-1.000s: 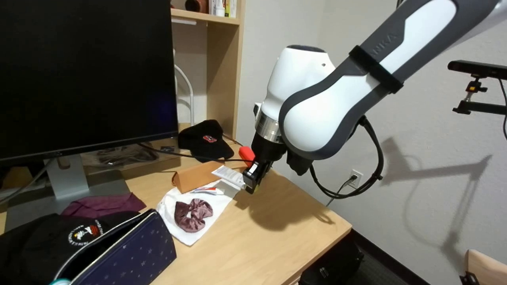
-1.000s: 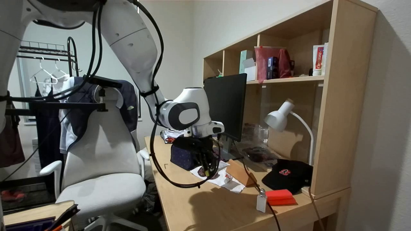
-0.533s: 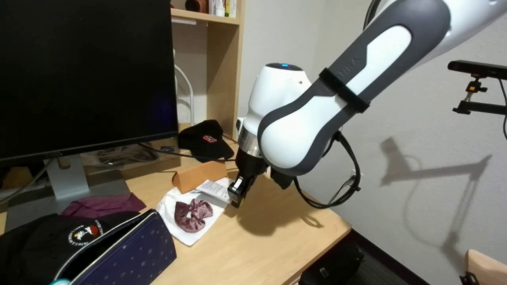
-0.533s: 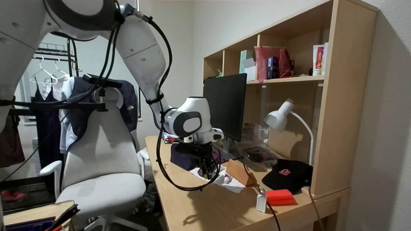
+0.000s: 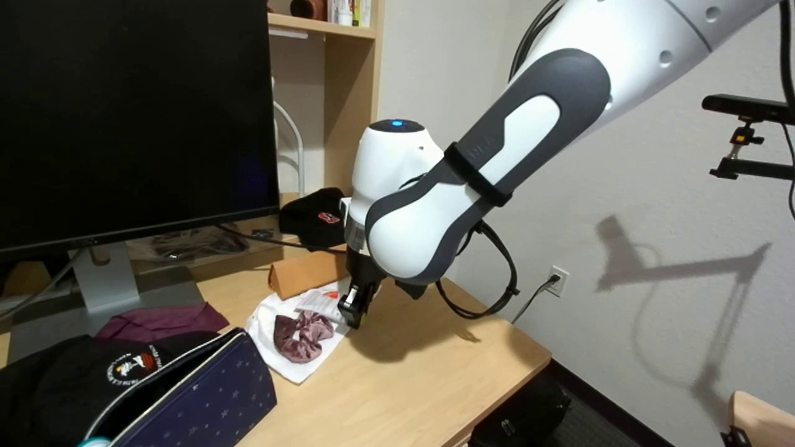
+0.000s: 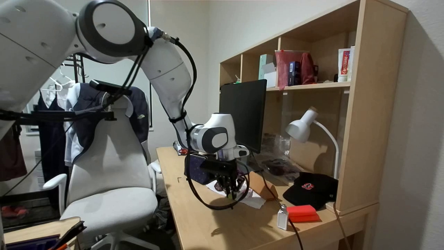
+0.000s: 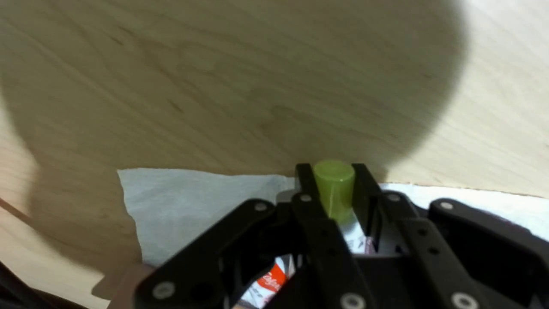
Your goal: Take the orange object from near the tube and put it on the orange object then move the tube to the left on the white cloth
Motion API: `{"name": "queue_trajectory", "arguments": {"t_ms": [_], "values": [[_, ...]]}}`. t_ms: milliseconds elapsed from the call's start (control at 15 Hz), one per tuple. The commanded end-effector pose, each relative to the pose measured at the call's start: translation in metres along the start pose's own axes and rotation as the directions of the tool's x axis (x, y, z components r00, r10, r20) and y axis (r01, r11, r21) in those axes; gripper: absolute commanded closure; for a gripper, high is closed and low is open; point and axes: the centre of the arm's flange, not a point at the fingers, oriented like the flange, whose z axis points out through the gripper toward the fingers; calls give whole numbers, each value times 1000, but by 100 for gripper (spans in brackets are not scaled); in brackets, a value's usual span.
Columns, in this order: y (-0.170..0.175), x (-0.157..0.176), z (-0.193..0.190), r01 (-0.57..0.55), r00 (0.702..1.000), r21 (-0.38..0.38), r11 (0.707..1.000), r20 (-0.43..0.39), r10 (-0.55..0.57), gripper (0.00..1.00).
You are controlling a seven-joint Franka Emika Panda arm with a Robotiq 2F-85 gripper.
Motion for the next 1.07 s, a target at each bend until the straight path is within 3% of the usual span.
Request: {"name": "queue_trajectory", "arguments": {"t_ms": [0, 467, 733, 1000], "values": [[2, 19, 8, 31, 999, -20, 999, 22, -30, 44], [-1, 10, -33, -2, 999, -53, 999, 48, 4, 2], [-2, -11, -75, -45, 994, -56, 997, 94, 51, 0], [-9, -56, -124, -115, 983, -122, 986, 128, 130, 0]]}}
